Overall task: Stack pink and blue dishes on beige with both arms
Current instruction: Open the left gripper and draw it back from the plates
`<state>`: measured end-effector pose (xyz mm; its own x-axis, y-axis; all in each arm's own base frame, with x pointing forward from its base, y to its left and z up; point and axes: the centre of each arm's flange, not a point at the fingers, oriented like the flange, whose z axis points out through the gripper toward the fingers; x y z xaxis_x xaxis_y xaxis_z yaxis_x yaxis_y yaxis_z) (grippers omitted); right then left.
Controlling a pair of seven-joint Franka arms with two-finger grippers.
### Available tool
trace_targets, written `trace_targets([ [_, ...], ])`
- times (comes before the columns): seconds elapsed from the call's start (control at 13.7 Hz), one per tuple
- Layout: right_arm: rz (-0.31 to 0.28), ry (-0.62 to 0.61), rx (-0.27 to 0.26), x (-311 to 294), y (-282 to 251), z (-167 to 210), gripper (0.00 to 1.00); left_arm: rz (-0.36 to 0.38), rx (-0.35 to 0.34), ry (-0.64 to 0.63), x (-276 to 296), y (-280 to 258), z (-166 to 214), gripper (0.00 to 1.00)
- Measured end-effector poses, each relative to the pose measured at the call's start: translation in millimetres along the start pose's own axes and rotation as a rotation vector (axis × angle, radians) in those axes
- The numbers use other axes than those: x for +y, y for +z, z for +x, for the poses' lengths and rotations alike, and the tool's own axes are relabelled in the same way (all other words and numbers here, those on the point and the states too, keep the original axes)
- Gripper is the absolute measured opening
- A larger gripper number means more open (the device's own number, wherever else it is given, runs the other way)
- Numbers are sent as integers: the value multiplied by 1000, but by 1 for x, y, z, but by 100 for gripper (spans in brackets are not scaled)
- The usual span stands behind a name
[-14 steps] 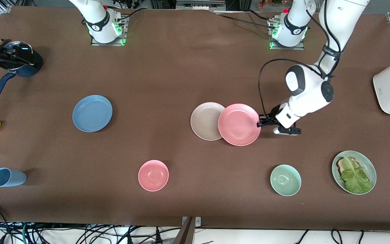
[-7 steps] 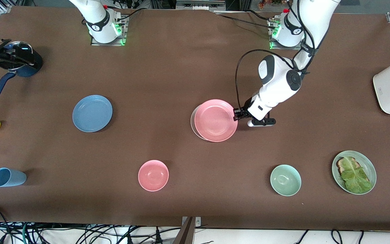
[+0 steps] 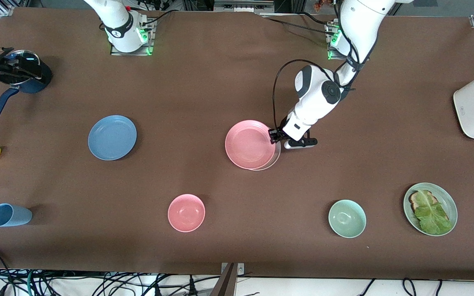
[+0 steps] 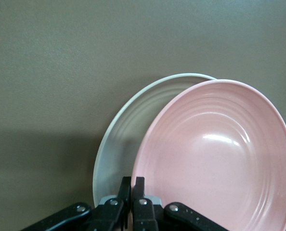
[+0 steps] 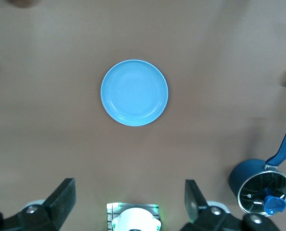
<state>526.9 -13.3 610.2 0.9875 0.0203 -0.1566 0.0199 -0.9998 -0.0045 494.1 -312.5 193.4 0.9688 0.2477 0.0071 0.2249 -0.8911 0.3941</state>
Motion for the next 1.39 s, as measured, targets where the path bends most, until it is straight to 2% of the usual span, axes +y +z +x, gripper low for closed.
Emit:
trace_targets([
  [0.8, 0, 2, 0, 1, 0, 0, 100, 14, 19, 18, -14, -8, 9, 5],
  [0.95, 0, 2, 0, 1, 0, 0, 100, 15, 22, 12, -18, -10, 12, 9],
  [1.39, 0, 2, 0, 1, 0, 0, 100, 7, 30, 9, -17, -18, 17, 67],
])
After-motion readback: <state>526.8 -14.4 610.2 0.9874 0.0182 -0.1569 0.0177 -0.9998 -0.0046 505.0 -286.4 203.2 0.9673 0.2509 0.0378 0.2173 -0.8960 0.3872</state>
